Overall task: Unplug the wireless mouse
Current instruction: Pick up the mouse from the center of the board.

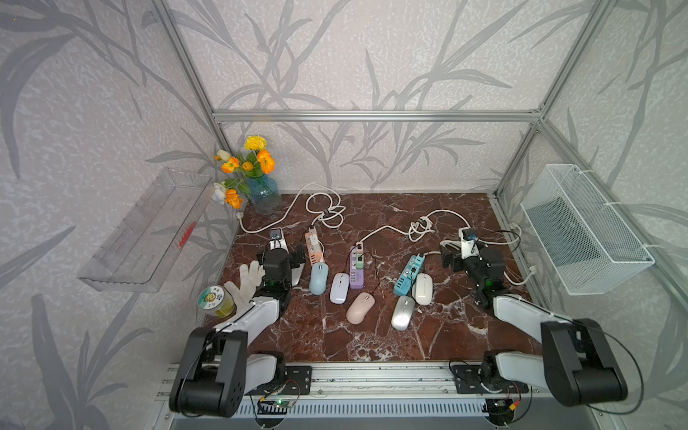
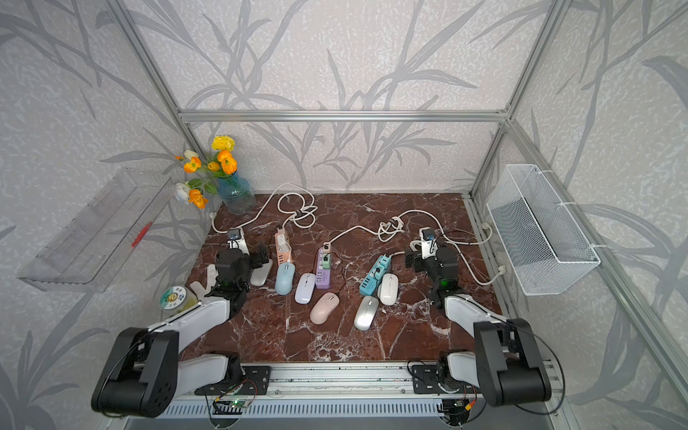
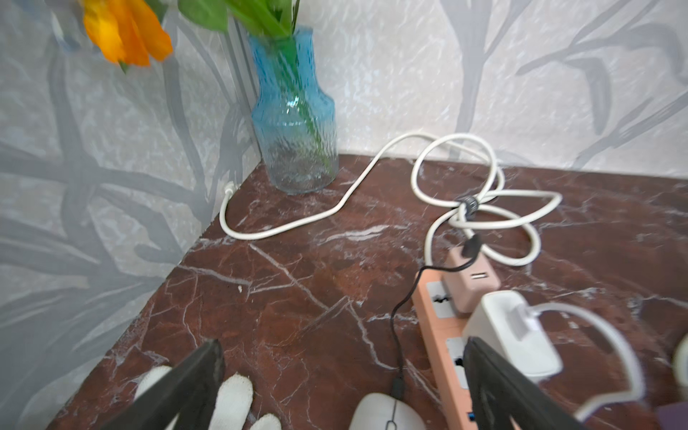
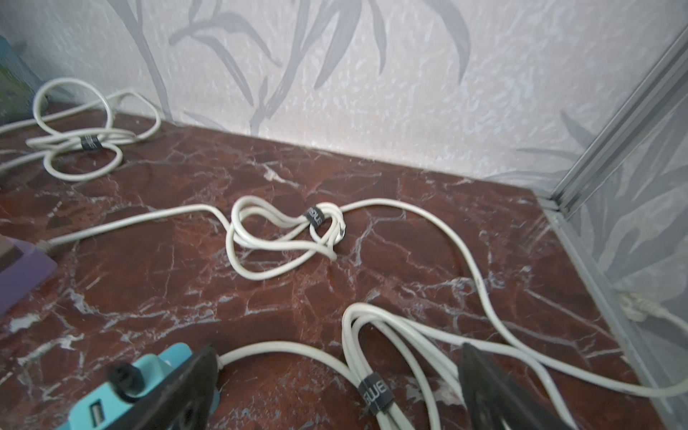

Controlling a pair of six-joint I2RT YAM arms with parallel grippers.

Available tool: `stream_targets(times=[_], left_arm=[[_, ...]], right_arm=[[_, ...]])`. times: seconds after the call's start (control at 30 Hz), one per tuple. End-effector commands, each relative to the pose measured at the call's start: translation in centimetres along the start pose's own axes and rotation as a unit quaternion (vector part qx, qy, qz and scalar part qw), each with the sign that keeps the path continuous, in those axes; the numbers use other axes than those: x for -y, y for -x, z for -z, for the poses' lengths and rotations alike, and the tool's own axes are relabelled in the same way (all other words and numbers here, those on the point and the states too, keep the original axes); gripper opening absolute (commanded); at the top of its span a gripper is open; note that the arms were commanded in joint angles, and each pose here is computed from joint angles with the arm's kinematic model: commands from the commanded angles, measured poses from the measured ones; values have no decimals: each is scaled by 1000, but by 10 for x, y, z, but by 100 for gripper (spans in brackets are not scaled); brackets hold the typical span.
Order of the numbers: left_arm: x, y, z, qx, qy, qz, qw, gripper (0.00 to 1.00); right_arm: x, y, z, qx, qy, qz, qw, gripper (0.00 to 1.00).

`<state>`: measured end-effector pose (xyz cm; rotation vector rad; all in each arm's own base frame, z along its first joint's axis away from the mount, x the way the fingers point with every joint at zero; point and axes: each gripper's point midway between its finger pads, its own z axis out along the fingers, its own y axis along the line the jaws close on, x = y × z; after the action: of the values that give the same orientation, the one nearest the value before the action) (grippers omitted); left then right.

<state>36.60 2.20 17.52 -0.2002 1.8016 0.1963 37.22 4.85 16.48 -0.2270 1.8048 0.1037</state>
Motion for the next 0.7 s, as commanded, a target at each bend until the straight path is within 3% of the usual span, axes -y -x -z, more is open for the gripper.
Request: stream_targets(times=[0.0,0.13,0.27,0.3,0.43,0.5,0.67], left_arm=[[-9,17,16,-14,19,26,999,99],[-44,36,31,-58,125,112,984,99],[-48,60,43,-91,140,126,978,99],[-48,67,46,-88,138,139,977,100],[-16,89,44,-104,60,142,983,99],[11,93,44,-127,22,112,985,100],[90,88,60,-167,-75,36,982,99]], right_arm=[[2,16,11,-11,-4,-32,999,99],[25,28,20,-35,-74,-129,988,99],[71,10,49,-116,-242,-247,931,99],[72,9,51,-131,-248,-245,928,99],[61,22,51,-131,-212,-250,936,99],[55,30,52,-134,-198,-274,932,99],[11,55,33,-132,-55,-285,948,100]])
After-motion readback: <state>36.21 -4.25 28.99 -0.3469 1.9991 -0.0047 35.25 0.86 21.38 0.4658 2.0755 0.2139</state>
